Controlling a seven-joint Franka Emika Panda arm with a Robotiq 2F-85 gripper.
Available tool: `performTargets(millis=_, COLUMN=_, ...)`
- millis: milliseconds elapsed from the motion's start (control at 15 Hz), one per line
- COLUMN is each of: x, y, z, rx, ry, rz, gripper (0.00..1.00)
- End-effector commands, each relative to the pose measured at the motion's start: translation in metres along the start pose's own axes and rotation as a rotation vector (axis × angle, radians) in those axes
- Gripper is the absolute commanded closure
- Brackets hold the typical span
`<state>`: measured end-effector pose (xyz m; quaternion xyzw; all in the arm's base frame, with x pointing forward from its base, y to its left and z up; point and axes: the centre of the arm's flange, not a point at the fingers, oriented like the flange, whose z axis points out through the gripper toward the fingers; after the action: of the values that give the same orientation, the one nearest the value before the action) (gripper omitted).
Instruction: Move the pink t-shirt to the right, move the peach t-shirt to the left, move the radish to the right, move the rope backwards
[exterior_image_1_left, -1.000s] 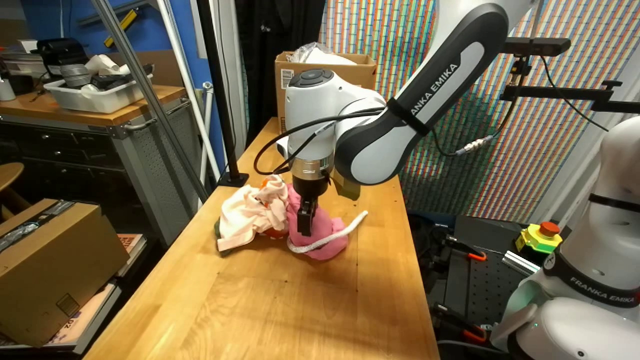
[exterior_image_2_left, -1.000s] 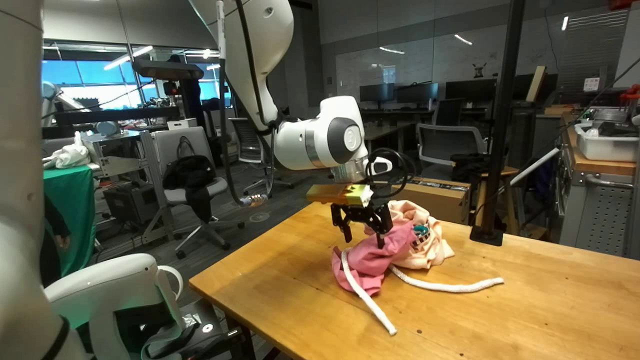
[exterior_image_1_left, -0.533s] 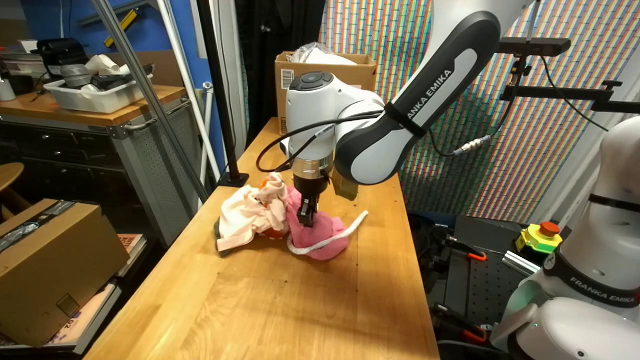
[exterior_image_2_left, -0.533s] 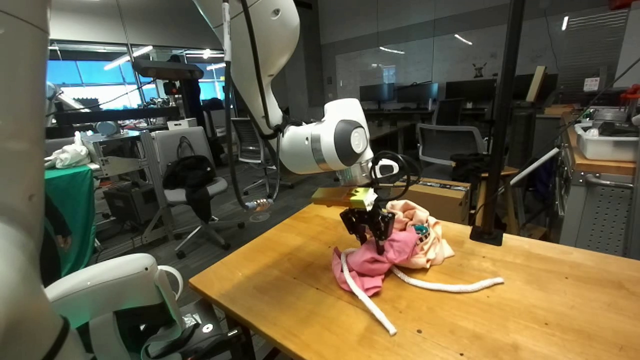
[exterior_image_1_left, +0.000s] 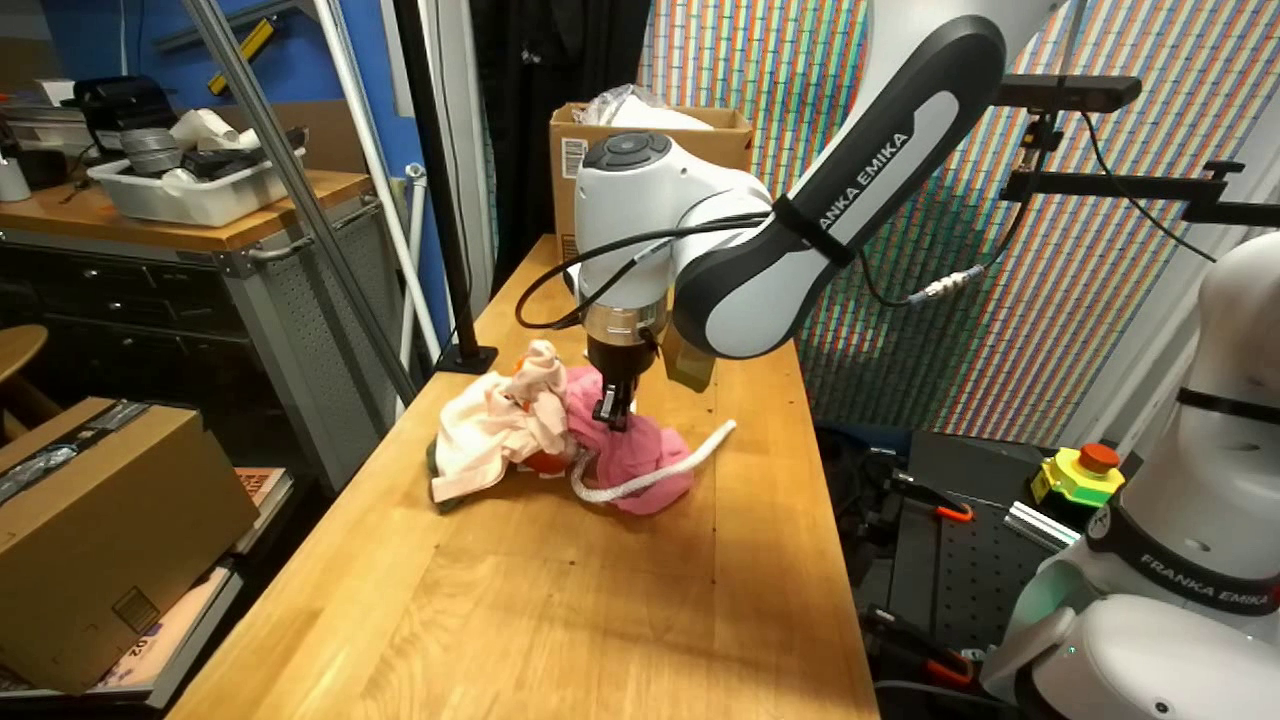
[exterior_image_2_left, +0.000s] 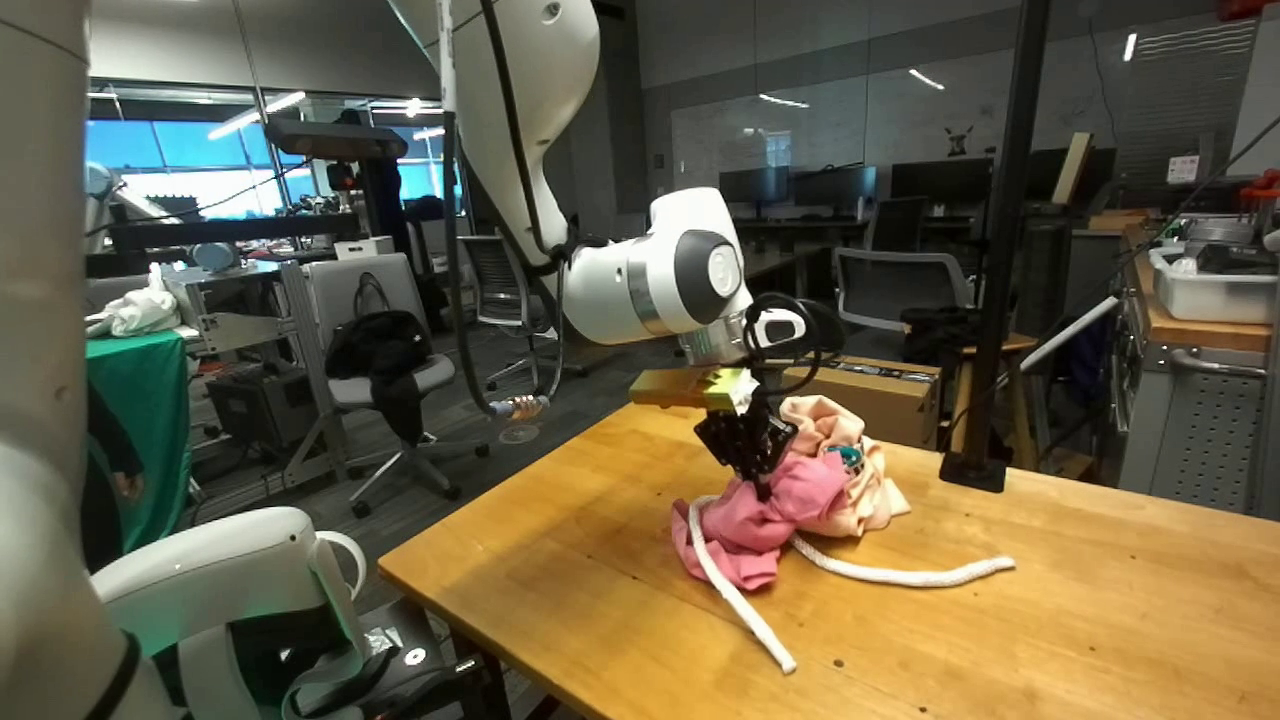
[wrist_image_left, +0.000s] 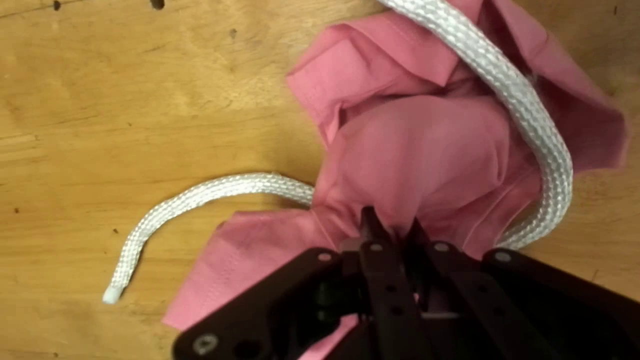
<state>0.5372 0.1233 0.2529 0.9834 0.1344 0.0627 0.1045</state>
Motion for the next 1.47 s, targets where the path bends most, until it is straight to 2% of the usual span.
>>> performTargets(millis=0, x=-0.004, y=0.009, z=-0.058, rx=-0.072, ry=0.107, rz=0.037, gripper=0.93)
performTargets(millis=400, x=-0.010, y=0.034, z=-0.163, rx=-0.241, ry=0.333, rz=0.161, gripper=0.93)
performTargets(millis=733, x=-0.022, y=0.050, z=-0.225, rx=-0.372, ry=0.469, rz=0.267, gripper=0.94)
performTargets(millis=1067, x=-0.026, y=0.067, z=-0.243, rx=-0.450, ry=0.521, rz=0.339, gripper=0.93)
performTargets(millis=1400, x=-0.035, y=0.118, z=-0.247, rx=-0.526, ry=0.522, rz=0.450, gripper=0.94)
